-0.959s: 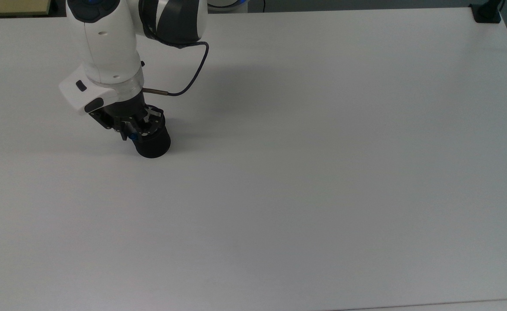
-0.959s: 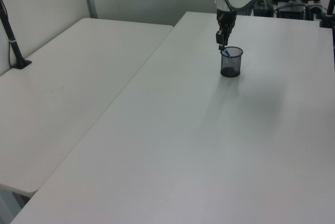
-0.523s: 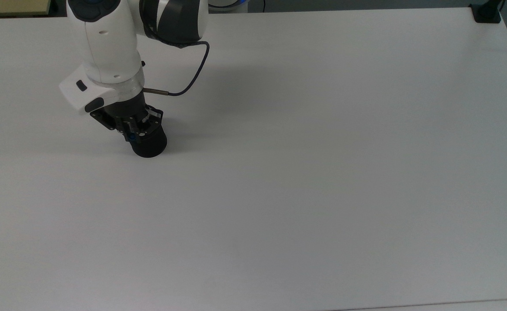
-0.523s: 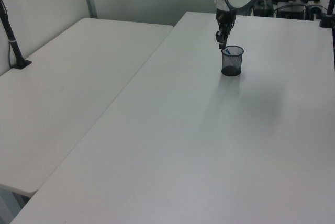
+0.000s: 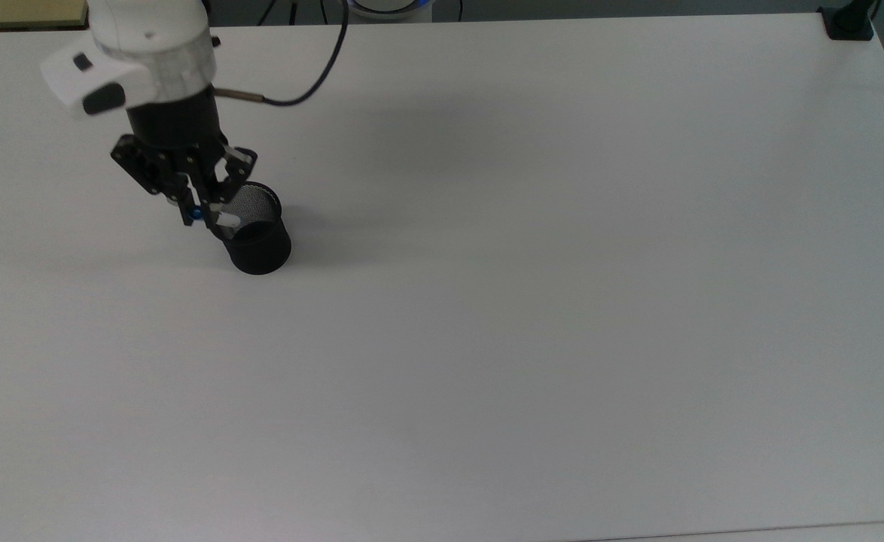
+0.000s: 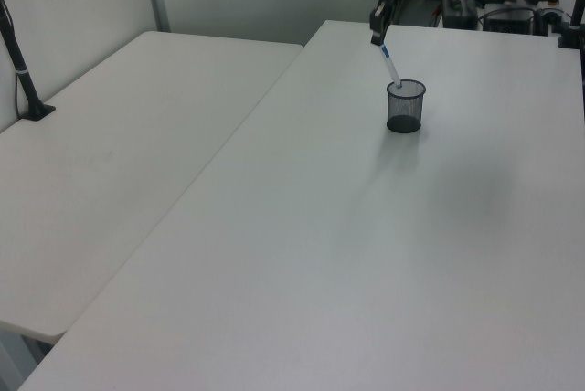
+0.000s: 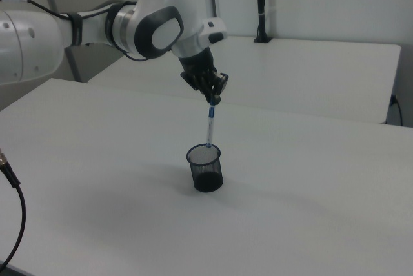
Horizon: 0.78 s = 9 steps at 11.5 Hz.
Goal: Remove the marker
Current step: 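Lift the blue marker straight up out of the mesh cup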
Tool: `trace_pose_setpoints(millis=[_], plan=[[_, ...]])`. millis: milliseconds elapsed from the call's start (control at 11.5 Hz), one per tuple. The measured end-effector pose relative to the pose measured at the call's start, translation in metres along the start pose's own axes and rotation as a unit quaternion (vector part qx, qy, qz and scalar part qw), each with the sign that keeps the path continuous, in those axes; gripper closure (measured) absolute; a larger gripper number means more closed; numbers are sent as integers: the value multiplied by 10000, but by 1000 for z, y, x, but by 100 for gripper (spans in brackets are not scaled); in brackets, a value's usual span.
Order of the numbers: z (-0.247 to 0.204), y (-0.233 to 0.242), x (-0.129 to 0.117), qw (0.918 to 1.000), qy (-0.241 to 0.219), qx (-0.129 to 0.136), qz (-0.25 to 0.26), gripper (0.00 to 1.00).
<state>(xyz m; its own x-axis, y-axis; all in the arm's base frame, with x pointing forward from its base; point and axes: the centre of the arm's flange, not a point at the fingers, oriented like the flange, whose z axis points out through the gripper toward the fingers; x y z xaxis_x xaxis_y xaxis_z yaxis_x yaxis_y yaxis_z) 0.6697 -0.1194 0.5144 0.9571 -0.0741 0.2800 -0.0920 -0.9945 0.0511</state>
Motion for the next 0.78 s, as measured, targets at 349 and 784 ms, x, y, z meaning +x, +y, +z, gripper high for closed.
trace_pose_setpoints(millis=[349, 784], plan=[[-55, 6, -7, 9996, 135, 213, 104, 81], [-58, -73, -20, 9951, -653, 649, -357, 81]])
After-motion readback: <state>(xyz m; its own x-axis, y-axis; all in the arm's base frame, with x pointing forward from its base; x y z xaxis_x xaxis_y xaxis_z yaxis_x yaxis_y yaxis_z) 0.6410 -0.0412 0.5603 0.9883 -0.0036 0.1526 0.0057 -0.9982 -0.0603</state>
